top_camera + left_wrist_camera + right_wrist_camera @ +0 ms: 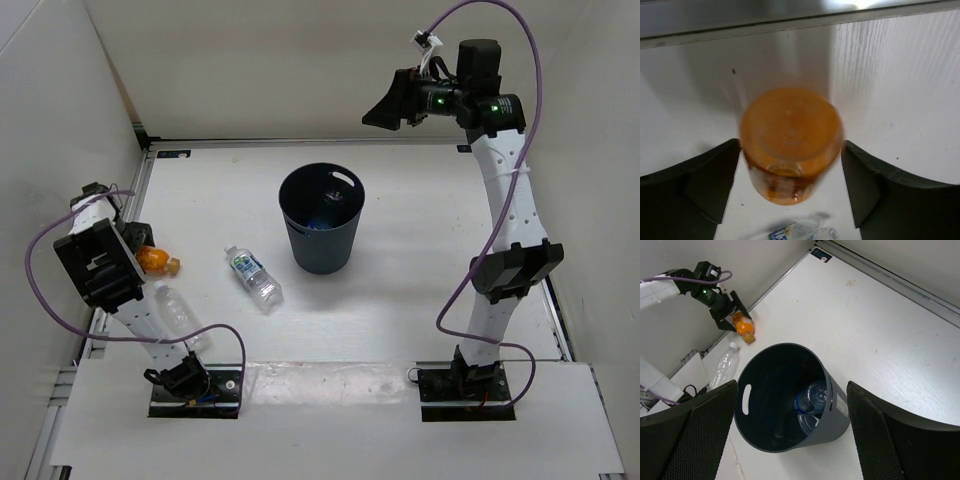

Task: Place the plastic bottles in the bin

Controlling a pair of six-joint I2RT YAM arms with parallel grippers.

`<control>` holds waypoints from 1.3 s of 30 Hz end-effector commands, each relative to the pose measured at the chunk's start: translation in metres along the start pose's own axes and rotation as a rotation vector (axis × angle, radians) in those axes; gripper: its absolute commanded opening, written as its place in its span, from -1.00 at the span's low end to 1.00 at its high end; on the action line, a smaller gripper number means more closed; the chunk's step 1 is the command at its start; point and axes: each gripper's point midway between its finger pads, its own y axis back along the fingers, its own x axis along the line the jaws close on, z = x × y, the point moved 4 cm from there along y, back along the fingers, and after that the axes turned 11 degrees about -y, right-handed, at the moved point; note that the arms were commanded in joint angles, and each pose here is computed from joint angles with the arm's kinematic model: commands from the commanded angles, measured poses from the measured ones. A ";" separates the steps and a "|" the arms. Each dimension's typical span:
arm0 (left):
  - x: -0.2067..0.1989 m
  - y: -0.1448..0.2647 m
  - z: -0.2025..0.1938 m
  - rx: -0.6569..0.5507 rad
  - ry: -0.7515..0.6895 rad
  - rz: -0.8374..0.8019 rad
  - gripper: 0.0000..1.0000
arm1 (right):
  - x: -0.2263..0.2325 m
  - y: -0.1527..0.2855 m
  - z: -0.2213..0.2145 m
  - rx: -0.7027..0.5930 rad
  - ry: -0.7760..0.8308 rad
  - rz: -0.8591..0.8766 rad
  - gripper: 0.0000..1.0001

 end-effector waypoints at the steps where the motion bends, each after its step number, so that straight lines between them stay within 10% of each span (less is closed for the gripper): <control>1: -0.010 0.009 0.010 -0.015 0.005 -0.066 0.73 | 0.006 0.004 0.007 -0.020 -0.027 0.001 0.81; 9: -0.017 0.029 0.016 -0.056 0.024 -0.190 -0.09 | -0.002 -0.006 -0.001 0.013 -0.017 -0.011 0.81; 18: -0.129 0.225 0.012 -0.492 -0.160 -0.727 -0.40 | -0.015 0.019 0.005 -0.010 -0.065 -0.040 0.81; 26: -0.194 0.376 -0.123 -0.735 -0.642 -1.065 -0.40 | -0.038 0.054 0.001 -0.014 -0.152 -0.068 0.81; 39: -0.198 0.365 -0.308 -0.753 -1.138 -1.127 -0.24 | -0.065 0.080 -0.005 -0.018 -0.171 -0.086 0.81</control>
